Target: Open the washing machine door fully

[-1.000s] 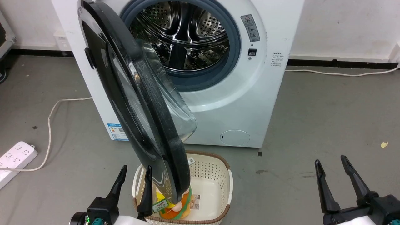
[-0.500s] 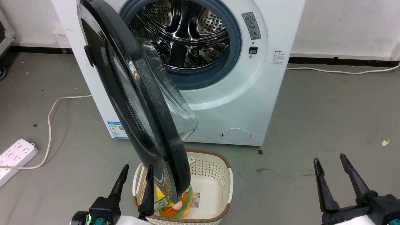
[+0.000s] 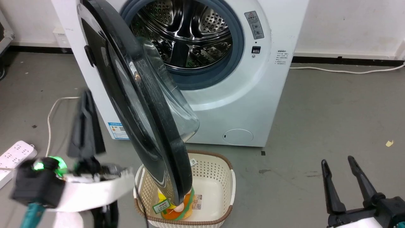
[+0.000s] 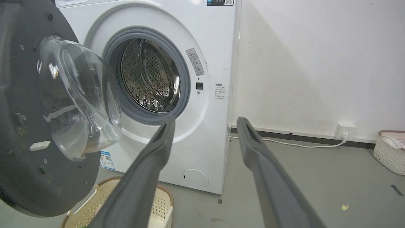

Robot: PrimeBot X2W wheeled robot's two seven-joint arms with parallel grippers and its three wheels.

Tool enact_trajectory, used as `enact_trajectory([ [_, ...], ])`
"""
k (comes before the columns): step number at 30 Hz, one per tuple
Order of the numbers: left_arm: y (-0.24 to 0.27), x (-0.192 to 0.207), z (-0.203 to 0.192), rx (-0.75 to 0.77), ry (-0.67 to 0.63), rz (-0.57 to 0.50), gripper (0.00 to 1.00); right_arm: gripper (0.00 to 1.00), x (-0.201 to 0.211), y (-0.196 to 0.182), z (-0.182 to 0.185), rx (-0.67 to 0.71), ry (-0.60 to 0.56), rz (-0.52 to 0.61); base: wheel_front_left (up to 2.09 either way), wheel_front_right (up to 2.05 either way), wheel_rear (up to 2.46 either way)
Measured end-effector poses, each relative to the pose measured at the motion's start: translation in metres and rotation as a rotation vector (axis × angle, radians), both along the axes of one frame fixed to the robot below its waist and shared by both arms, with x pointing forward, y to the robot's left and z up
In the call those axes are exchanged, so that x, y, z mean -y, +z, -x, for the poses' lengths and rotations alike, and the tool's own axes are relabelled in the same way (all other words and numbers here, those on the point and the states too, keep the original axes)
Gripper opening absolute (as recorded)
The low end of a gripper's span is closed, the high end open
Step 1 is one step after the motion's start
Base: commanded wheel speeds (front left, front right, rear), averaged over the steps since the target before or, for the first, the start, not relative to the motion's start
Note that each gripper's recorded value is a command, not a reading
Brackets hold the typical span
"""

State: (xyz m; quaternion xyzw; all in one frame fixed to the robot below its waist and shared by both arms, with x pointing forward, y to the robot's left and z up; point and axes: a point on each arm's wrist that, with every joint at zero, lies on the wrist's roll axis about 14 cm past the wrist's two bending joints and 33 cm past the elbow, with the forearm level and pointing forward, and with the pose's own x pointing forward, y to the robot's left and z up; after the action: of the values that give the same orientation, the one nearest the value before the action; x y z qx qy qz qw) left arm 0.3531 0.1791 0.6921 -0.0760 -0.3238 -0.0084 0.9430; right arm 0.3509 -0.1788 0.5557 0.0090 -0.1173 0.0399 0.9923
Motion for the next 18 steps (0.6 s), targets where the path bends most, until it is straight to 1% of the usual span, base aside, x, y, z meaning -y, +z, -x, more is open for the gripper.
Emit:
enact_trajectory([
  [4, 0.045, 0.014, 0.011, 0.152, -0.035, -0.011, 0.00, 1.00, 0.003, 0.001, 0.001, 0.002, -0.011, -0.002, 0.00, 0.00, 0.00],
  [5, 0.049, 0.021, 0.012, 0.165, -0.055, -0.018, 0.00, 1.00, 0.005, 0.001, 0.001, 0.002, -0.015, -0.005, 0.00, 0.00, 0.00],
  [6, 0.042, 0.040, 0.008, 0.144, -0.114, -0.030, 0.00, 1.00, 0.008, 0.001, 0.002, 0.002, -0.025, -0.021, 0.00, 0.00, 0.00],
  [7, 0.042, 0.040, 0.008, 0.144, -0.114, -0.030, 0.00, 1.00, 0.008, 0.001, 0.002, 0.002, -0.025, -0.021, 0.00, 0.00, 0.00],
  [10, 0.003, 0.073, -0.005, 0.009, -0.223, -0.036, 0.00, 1.00, 0.012, 0.000, 0.004, -0.001, -0.035, -0.024, 0.00, 0.00, 0.00],
  [11, -0.023, 0.092, -0.010, -0.087, -0.285, -0.039, 0.00, 1.00, 0.013, -0.001, 0.004, -0.003, -0.040, -0.024, 0.00, 0.00, 0.00],
  [12, -0.023, 0.092, -0.010, -0.087, -0.285, -0.039, 0.00, 1.00, 0.013, -0.001, 0.004, -0.003, -0.040, -0.024, 0.00, 0.00, 0.00],
  [13, -0.043, 0.109, -0.013, -0.167, -0.342, -0.042, 0.00, 1.00, 0.014, -0.002, 0.005, -0.006, -0.043, -0.024, 0.00, 0.00, 0.00],
  [14, -0.043, 0.109, -0.013, -0.167, -0.342, -0.042, 0.00, 1.00, 0.014, -0.002, 0.005, -0.006, -0.043, -0.024, 0.00, 0.00, 0.00],
  [15, -0.055, 0.117, -0.014, -0.211, -0.365, -0.048, 0.00, 1.00, 0.014, -0.002, 0.005, -0.007, -0.044, -0.024, 0.00, 0.00, 0.00],
  [16, -0.080, 0.132, -0.014, -0.305, -0.414, -0.056, 0.00, 1.00, 0.015, -0.003, 0.005, -0.010, -0.046, -0.024, 0.00, 0.00, 0.00],
  [17, -0.080, 0.132, -0.014, -0.305, -0.414, -0.056, 0.00, 1.00, 0.015, -0.003, 0.005, -0.010, -0.046, -0.024, 0.00, 0.00, 0.00],
  [18, -0.104, 0.144, -0.012, -0.390, -0.452, -0.063, 0.00, 1.00, 0.015, -0.004, 0.004, -0.013, -0.046, -0.024, 0.00, 0.00, 0.00],
])
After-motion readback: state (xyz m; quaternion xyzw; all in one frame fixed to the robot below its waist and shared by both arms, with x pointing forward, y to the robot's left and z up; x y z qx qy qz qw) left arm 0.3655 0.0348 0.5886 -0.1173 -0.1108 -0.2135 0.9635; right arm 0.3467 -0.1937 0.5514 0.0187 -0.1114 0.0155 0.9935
